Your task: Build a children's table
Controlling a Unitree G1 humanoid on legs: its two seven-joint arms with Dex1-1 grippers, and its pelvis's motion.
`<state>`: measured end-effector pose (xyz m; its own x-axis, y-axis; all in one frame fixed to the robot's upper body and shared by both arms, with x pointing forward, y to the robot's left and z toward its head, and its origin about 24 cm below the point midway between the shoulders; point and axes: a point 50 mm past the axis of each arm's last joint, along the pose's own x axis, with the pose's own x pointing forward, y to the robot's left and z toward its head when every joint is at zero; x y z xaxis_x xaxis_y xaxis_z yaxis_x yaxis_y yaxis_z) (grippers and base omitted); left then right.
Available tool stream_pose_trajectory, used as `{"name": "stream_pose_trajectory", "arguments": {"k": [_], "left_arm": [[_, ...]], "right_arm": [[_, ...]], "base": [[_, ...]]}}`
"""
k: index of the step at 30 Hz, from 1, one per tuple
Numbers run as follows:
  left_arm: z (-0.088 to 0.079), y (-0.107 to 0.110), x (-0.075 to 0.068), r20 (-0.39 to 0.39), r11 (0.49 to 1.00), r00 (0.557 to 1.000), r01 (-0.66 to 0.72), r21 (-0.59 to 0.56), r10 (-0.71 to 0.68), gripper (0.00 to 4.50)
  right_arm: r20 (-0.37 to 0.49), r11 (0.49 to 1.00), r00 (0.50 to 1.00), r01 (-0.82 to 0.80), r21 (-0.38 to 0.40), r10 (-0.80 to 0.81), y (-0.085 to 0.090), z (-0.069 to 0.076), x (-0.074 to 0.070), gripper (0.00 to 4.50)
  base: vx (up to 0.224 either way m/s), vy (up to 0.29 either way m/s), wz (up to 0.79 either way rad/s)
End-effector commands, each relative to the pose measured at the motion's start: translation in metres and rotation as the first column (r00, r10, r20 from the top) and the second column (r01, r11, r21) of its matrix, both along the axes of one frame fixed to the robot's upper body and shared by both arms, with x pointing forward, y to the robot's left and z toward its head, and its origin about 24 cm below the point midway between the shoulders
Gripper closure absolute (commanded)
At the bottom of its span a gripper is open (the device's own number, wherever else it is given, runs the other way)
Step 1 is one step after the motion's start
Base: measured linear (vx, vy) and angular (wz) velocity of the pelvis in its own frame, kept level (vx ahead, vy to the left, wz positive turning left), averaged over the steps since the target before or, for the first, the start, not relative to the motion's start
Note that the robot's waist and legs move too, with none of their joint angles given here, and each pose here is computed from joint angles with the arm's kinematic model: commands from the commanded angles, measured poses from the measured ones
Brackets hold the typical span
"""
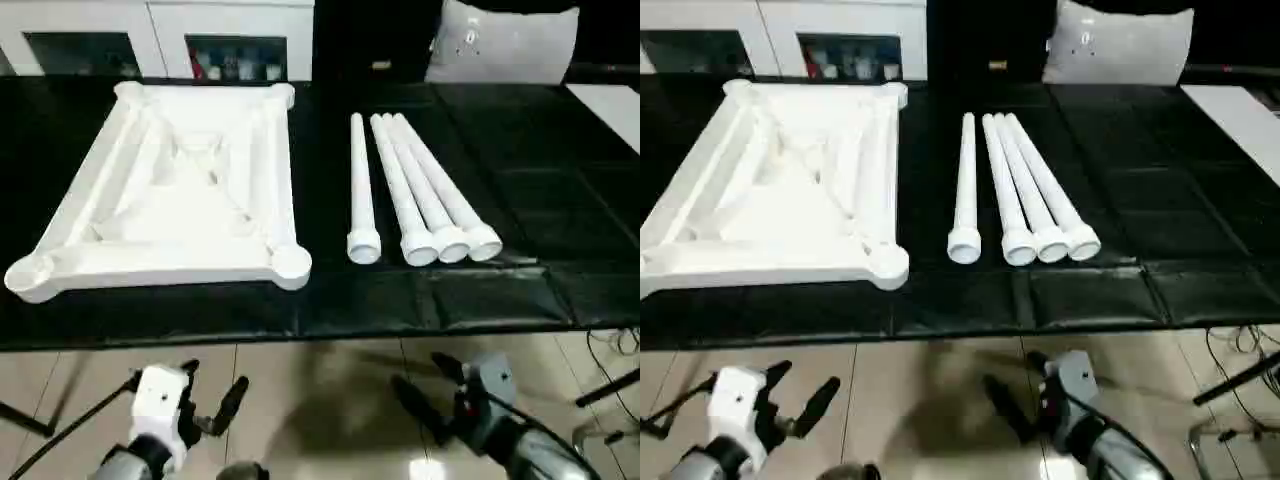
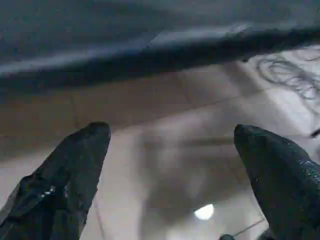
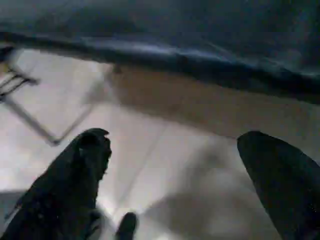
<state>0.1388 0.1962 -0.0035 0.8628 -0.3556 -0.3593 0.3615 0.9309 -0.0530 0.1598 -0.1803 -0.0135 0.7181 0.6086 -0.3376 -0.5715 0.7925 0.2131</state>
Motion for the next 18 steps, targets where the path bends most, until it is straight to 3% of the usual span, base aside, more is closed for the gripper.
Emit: {"name": "stream_pose_trajectory", "arguments": {"k": [1,2,4,8,14,18], "left_arm": [[0.011,-0.002,-0.003,0.022,1.000,1.000,0.022,-0.019,-0.022,0.08],[0.025,-0.004,-0.009,0.050,0.998,0.998,0.038,-0.048,-0.036,0.08],[0.037,-0.006,-0.012,0.073,0.996,0.996,0.050,-0.067,-0.046,0.08],[0.074,-0.011,-0.010,0.170,0.995,0.985,0.045,-0.090,-0.030,0.08],[0.117,-0.014,0.016,0.308,0.997,0.948,-0.060,-0.051,0.073,0.08],[0.131,-0.009,0.036,0.380,0.991,0.917,-0.136,0.011,0.122,0.08]], "right_arm": [[0.015,0.999,0.999,-0.033,0.031,0.032,-0.001,0.011,-0.002,0.00],[0.033,0.997,0.998,-0.054,0.062,0.052,-0.003,0.025,-0.006,0.00],[0.052,0.994,0.997,-0.070,0.087,0.065,-0.005,0.037,-0.008,0.00],[0.159,0.988,0.986,-0.063,0.143,0.040,-0.010,0.075,0.004,0.00],[0.320,0.988,0.943,0.046,0.146,-0.091,-0.013,0.122,0.037,0.00],[0.384,0.977,0.901,0.163,0.135,-0.203,-0.007,0.131,0.051,0.00]], "base": [[0.000,0.000,0.00],[0.000,0.000,0.00],[0.000,0.000,0.00],[0.000,0.000,0.00],[0.000,0.000,0.00],[0.000,0.000,0.00]]}}
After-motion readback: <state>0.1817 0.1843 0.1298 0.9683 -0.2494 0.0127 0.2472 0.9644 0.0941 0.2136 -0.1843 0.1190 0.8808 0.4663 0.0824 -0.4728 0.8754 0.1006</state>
